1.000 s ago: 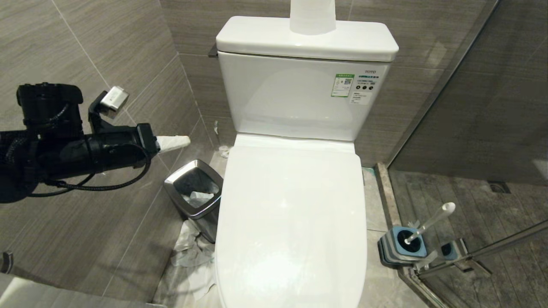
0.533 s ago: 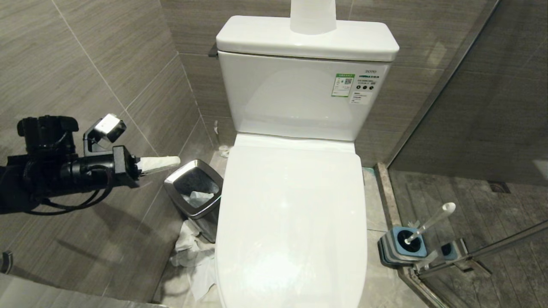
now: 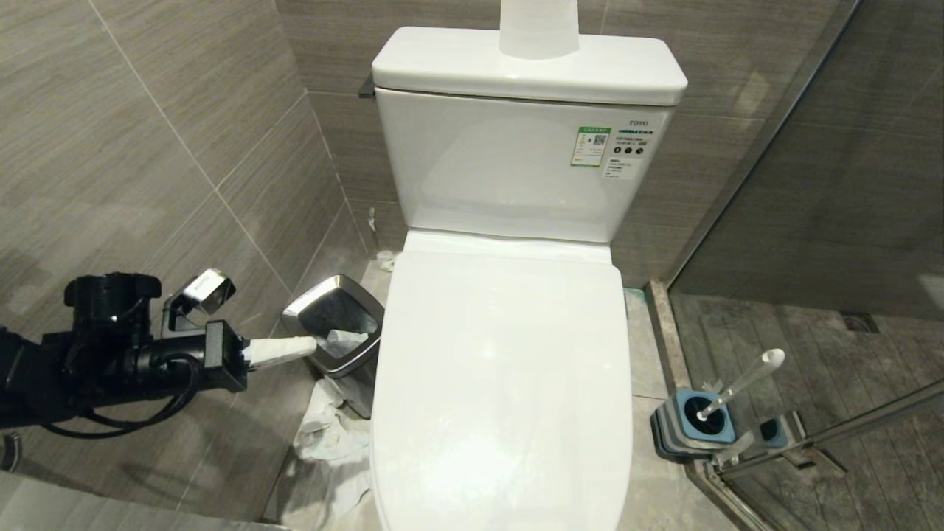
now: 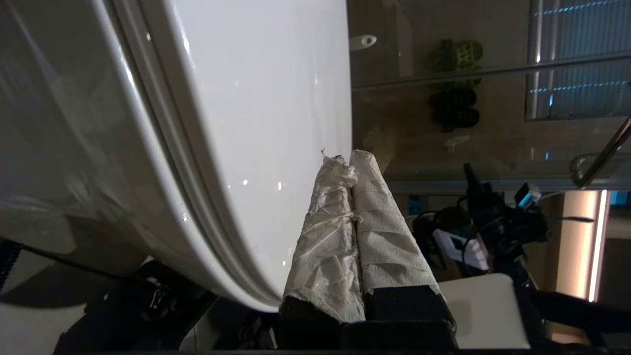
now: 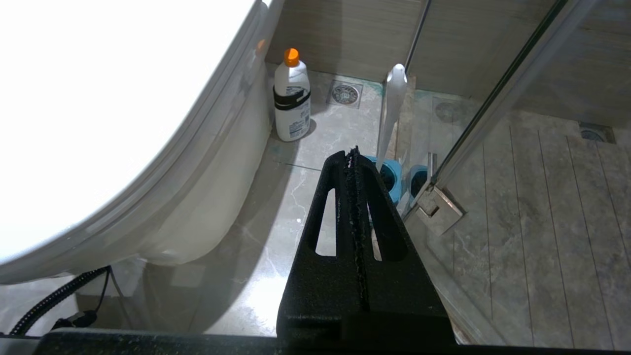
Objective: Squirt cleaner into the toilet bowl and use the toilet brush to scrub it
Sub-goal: Use the left hand to lift the toilet lid slightly
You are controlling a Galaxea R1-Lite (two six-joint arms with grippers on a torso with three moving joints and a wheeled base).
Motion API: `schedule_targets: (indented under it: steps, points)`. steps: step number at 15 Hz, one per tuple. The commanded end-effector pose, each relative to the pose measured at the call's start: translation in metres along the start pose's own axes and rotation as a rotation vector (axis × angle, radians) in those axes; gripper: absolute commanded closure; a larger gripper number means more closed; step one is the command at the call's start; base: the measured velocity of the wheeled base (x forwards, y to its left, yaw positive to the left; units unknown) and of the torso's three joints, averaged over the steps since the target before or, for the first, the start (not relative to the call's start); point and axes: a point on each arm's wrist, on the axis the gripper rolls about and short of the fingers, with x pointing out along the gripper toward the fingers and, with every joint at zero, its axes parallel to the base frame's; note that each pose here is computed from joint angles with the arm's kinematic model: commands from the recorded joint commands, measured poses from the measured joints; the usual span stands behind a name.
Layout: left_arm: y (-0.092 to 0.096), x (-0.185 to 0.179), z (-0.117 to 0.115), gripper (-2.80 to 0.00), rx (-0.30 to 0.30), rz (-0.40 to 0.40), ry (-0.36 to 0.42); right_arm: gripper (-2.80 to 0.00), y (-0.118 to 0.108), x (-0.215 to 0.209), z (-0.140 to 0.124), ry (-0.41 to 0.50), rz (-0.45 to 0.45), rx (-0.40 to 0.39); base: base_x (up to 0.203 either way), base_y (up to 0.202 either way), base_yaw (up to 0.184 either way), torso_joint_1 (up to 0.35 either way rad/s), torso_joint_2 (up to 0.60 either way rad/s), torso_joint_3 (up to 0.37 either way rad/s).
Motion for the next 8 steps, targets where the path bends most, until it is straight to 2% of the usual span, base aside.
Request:
schedule_targets:
  steps: [1, 5, 8]
  points:
    - [0.016, 0.003, -0.010, 0.00, -0.018, -0.002, 0.012, 0.00, 0.000, 0.001, -0.003, 0.011, 0.001, 0.000, 0.000, 0.000, 0.000, 0.000, 0.00, 0.000]
    - [0.039, 0.015, -0.012, 0.00, 0.021, 0.017, 0.010, 0.00, 0.000, 0.001, -0.003, 0.011, 0.001, 0.000, 0.000, 0.000, 0.000, 0.000, 0.00, 0.000]
    - [0.042, 0.034, -0.014, 0.00, 0.046, -0.002, 0.041, 0.00, 0.000, 0.001, -0.003, 0.011, 0.001, 0.000, 0.000, 0.000, 0.000, 0.000, 0.00, 0.000]
